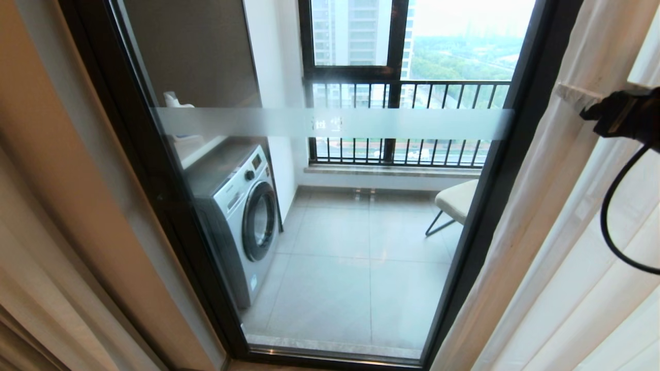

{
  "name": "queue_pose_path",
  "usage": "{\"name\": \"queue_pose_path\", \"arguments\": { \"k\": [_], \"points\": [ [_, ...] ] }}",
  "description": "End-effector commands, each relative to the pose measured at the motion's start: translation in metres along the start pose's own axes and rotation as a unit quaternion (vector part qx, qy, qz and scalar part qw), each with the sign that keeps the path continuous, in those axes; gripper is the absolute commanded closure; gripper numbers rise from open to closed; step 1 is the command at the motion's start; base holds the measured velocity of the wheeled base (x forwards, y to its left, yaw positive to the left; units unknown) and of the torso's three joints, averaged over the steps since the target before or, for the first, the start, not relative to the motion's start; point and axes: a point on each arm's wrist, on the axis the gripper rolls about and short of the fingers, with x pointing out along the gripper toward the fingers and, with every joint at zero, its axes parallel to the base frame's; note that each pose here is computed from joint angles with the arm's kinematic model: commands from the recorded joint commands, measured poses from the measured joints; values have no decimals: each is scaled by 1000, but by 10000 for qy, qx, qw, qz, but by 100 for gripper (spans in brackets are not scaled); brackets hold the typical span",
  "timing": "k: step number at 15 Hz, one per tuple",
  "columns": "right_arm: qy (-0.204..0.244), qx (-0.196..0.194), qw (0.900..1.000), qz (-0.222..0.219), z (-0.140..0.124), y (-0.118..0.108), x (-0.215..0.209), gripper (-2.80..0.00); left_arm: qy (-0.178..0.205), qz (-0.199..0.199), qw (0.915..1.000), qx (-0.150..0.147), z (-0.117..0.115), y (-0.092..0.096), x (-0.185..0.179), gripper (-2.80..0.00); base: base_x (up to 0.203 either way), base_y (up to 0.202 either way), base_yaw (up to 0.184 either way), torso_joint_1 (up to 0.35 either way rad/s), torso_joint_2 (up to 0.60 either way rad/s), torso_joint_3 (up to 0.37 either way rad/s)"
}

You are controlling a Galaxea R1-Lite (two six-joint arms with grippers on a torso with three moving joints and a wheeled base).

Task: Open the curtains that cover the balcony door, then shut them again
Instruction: Pull the inner curtains open on both sides

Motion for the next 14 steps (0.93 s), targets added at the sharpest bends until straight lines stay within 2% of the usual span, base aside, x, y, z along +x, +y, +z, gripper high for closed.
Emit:
{"name": "queue_pose_path", "arguments": {
  "k": [1,6,11,12,14],
  "points": [
    [86,5,10000,7,-8,-1,11,-280,-5,2,10000,0,0,0,0,0,0,0,0,0,0,0],
    [-86,-11,10000,-1,-7,-2,27,-280,-5,2,10000,0,0,0,0,0,0,0,0,0,0,0],
    [-51,-31,10000,-3,-10,-3,33,-280,-5,2,10000,0,0,0,0,0,0,0,0,0,0,0],
    [-26,-43,10000,-2,-13,-3,35,0,-5,2,10000,0,0,0,0,0,0,0,0,0,0,0],
    [-128,-22,9999,-11,-12,-4,36,0,-5,2,10000,0,0,0,0,0,0,0,0,0,0,0]
  ]
}}
